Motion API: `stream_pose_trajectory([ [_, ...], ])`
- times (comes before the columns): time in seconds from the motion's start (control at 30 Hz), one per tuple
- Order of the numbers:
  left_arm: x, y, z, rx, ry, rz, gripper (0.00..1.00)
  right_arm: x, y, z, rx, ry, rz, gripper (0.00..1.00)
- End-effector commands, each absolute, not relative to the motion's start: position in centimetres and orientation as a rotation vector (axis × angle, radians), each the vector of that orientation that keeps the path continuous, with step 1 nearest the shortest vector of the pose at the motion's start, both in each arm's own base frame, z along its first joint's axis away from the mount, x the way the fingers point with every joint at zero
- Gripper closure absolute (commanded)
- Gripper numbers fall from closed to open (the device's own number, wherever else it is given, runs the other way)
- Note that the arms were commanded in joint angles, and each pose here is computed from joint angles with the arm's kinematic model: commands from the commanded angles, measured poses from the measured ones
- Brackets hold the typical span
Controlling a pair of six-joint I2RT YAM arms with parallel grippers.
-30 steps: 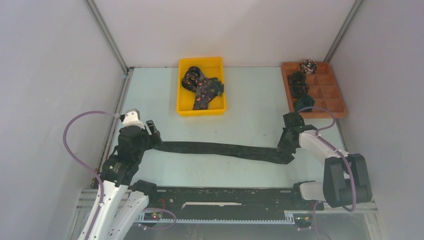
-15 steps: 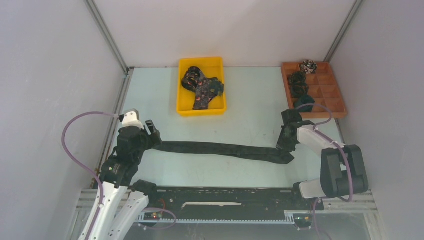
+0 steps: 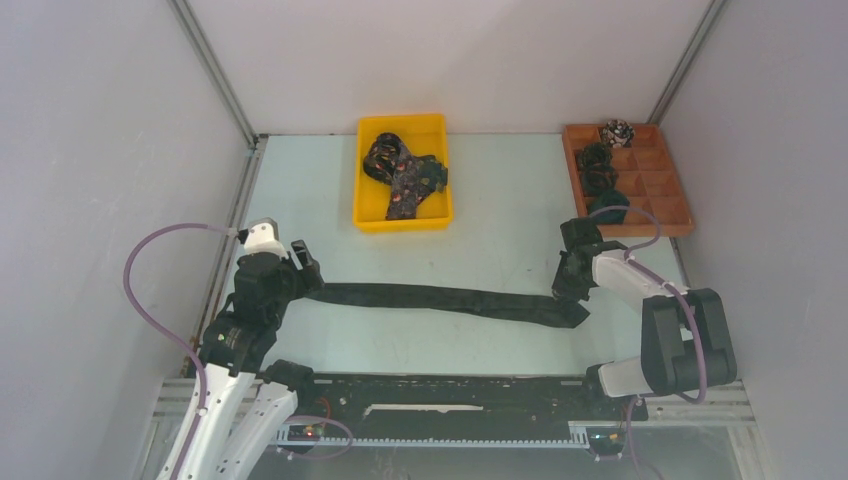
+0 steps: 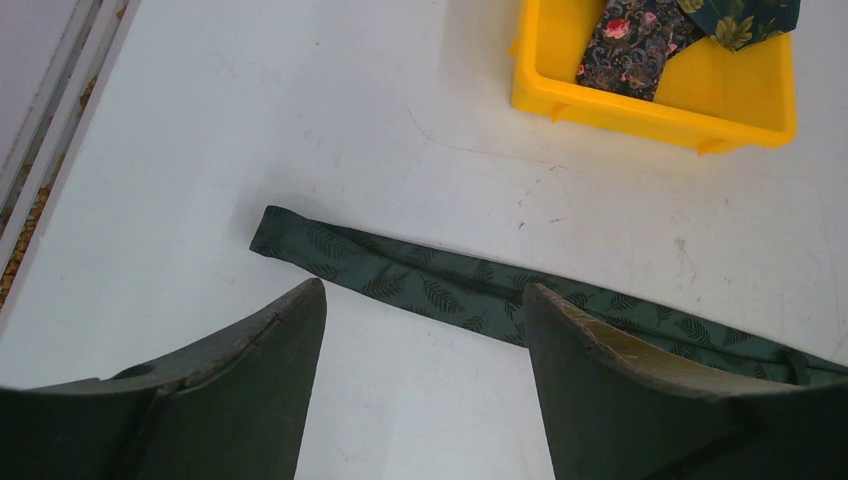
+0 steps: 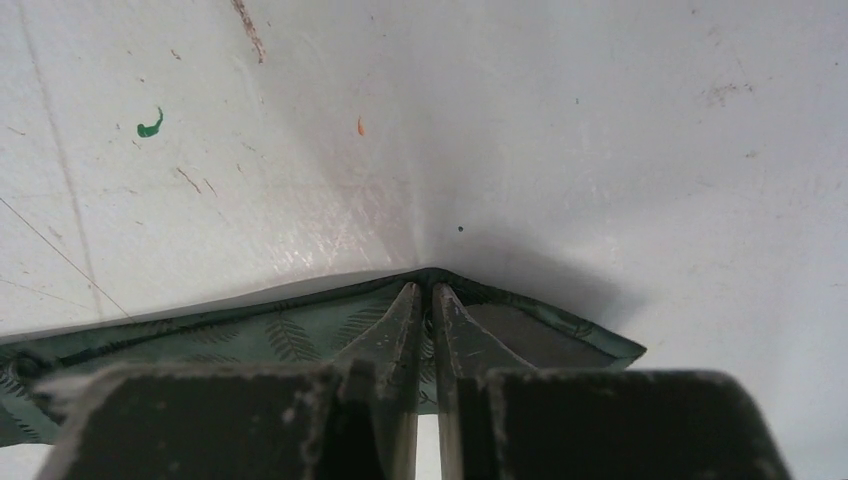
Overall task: Roll the ties
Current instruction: Flatten out the tie at the center of the board.
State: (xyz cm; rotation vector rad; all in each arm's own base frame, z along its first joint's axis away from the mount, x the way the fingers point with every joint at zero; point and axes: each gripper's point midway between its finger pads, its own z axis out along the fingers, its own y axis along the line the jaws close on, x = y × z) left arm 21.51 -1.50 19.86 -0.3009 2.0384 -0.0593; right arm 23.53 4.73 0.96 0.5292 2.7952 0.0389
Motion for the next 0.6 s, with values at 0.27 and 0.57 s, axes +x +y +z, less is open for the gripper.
stream_pose_trajectory([
  [0.27,21.7,-1.6,20.1,-0.277,2.018,-0.062,0.21,23.7,4.6,3.0,0.502,2.756,0.012,1.00],
  [0.57,21.7,-1.6,20.2,-0.275,2.011,-0.067,0.21,23.6,5.1,3.3,0.484,2.764,0.036,0.83],
])
